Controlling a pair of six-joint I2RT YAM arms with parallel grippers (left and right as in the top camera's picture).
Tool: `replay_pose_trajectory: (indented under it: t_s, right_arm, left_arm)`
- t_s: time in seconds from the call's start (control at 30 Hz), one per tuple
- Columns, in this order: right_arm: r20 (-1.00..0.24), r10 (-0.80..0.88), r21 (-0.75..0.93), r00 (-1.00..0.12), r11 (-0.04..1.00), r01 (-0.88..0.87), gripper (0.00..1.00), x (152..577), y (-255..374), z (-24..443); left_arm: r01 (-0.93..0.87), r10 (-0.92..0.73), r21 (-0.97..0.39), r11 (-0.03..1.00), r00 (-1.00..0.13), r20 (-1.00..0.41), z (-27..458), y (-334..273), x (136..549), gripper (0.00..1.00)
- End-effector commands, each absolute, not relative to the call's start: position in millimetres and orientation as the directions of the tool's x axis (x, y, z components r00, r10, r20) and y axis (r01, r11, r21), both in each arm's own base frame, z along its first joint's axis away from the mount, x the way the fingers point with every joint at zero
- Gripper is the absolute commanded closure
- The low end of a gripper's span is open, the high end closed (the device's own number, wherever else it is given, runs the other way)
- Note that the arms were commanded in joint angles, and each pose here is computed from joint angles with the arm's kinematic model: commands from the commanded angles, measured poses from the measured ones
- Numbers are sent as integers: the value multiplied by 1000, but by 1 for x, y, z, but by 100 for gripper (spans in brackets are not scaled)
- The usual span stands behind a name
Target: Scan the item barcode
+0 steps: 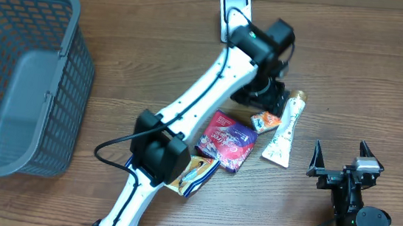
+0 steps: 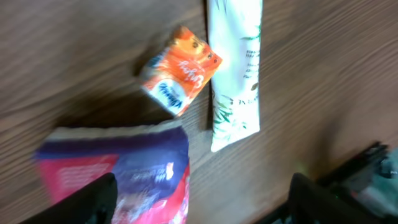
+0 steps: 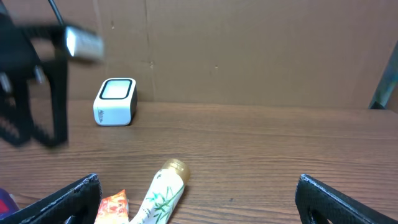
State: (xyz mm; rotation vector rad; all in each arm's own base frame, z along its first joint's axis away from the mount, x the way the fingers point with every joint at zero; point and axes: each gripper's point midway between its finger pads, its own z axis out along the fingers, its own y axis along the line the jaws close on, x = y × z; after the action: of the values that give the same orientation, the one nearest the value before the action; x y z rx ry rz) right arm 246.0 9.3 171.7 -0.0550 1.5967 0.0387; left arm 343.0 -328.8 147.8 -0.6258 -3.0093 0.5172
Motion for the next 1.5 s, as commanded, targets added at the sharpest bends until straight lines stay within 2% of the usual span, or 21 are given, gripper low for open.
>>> replay_pose_trajectory:
  t_s: [0.0,0.07,0.1,0.17,0.23,0.33,0.4,0.53,0.57,0.67,0.7,0.73,0.77,0.8,0.9,1.07,1.47]
  right_arm:
    - [-1000,-8,-7,-21,998,-55,0,246,9,170]
    - [-1000,-8,-7,-21,998,-55,0,246,9,170]
    - [-1000,-8,-7,-21,998,-55,0,246,9,170]
    - [-1000,-8,-7,-21,998,-55,0,246,9,170]
    - [-1000,-8,-7,-21,998,-55,0,246,9,170]
    - [-1000,-8,-7,-21,998,-55,0,246,9,170]
    - [-1000,-8,-7,-21,998,-55,0,246,9,170]
    - [-1000,-8,-7,-21,998,-55,0,246,9,170]
    - [-1000,-8,-7,-21,998,-55,0,246,9,170]
    - [-1000,-8,-7,-21,998,-55,0,246,9,170]
    - [-1000,-8,-7,-21,998,-55,0,246,9,170]
    - [-1000,-8,-7,-21,998,-55,0,246,9,170]
    - [-1000,-8,-7,-21,998,-55,0,246,9,170]
    - [-1000,-8,-7,-21,998,-55,0,246,9,170]
    - [-1000,-8,-7,-21,998,-55,0,246,9,170]
    - [-1000,-8,-7,-21,998,-55,0,246,9,170]
    - [-1000,-8,-7,-21,998,-55,0,246,9,170]
  left_arm:
    - [346,315,-347,872,-938,-145,203,-302,367,16]
    - [332,277,-357,873,-941,-197,231,-287,374,14]
    - [341,264,-378,861,-934,-240,247,-284,377,9]
    - [342,229,-393,853,-924,-307,274,-272,381,6]
    - [333,156,-399,855,-897,-414,323,-241,380,3]
    - [314,91,-385,868,-862,-499,359,-204,378,0]
    - [274,49,-346,897,-842,-538,372,-179,380,0]
    - [43,-52,-136,990,-780,-623,389,-92,388,1]
    - [-10,-67,-93,996,-773,-631,389,-75,388,3]
    - [-141,-108,5,990,-782,-614,379,-31,389,20]
    - [-169,-130,14,986,-810,-572,365,-20,390,51]
    - [-173,-140,10,985,-829,-541,354,-17,390,75]
    - [-177,-150,6,984,-849,-507,343,-15,390,89]
    - [-179,-157,2,984,-870,-468,331,-14,389,96]
    - [-202,-173,41,979,-914,-367,294,-4,388,96]
    - [-329,-228,225,917,-896,-381,268,46,398,96]
    - [-431,-348,175,885,-863,-366,252,109,396,96]
